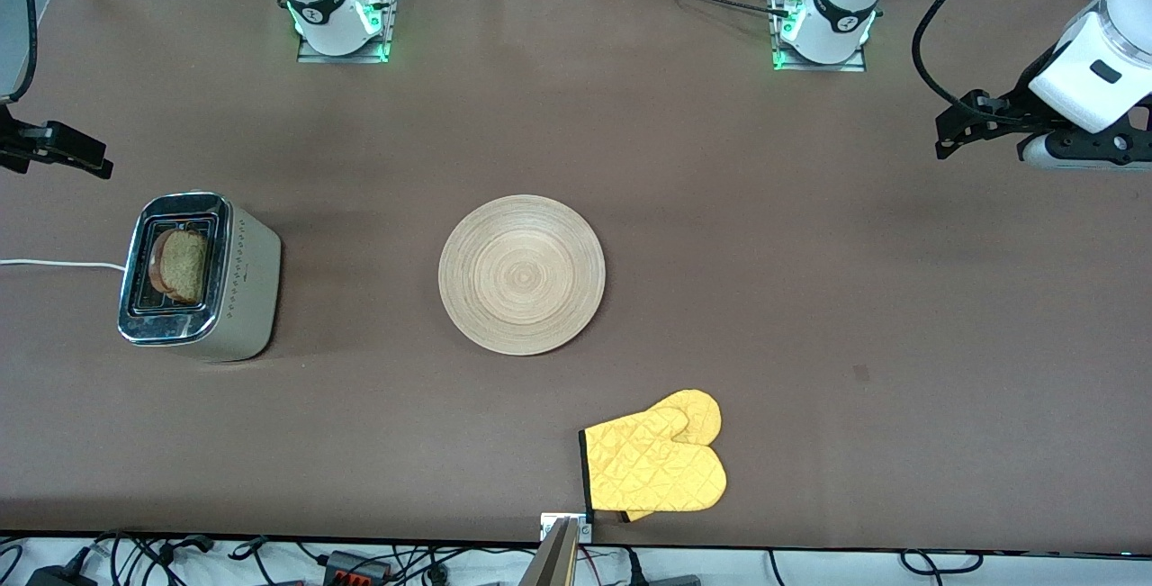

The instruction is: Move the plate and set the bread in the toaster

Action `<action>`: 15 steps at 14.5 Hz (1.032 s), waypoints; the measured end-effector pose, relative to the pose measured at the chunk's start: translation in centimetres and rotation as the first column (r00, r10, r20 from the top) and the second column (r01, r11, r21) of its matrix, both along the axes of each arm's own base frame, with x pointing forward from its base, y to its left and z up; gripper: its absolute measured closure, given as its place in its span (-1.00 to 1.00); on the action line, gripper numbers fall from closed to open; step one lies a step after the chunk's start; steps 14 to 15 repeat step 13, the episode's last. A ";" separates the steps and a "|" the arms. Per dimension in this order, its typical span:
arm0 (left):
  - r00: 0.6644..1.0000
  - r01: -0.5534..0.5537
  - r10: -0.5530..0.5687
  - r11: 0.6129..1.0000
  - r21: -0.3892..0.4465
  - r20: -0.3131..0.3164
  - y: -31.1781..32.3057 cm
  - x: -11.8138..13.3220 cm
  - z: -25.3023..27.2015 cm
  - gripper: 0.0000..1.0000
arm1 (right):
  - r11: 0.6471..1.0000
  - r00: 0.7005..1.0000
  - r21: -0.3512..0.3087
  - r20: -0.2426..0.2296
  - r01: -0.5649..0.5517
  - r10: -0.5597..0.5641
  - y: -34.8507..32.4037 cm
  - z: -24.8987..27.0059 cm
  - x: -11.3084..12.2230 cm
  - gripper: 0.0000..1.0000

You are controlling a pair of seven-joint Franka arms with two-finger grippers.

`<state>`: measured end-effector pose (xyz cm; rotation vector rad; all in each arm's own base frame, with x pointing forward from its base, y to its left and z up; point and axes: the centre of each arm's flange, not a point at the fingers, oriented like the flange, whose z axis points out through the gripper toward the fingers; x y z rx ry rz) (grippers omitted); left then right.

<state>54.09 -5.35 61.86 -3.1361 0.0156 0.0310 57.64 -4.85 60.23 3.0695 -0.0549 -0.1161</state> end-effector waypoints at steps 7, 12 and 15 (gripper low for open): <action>1.000 0.000 0.000 1.000 0.000 0.000 0.0 0.0 0.0 -1.00 | 0.999 1.000 0.043 0.001 -0.001 0.001 0.6 -0.1 0.1 -1.00; 1.000 0.000 0.000 1.000 0.000 0.000 0.0 0.0 0.0 -1.00 | 0.999 1.000 0.053 0.002 0.002 -0.002 0.6 -0.1 0.1 -1.00; 1.000 0.000 0.000 1.000 0.000 0.000 0.0 0.0 0.0 -1.00 | 0.999 1.000 0.053 0.002 0.002 -0.002 0.6 -0.1 0.1 -1.00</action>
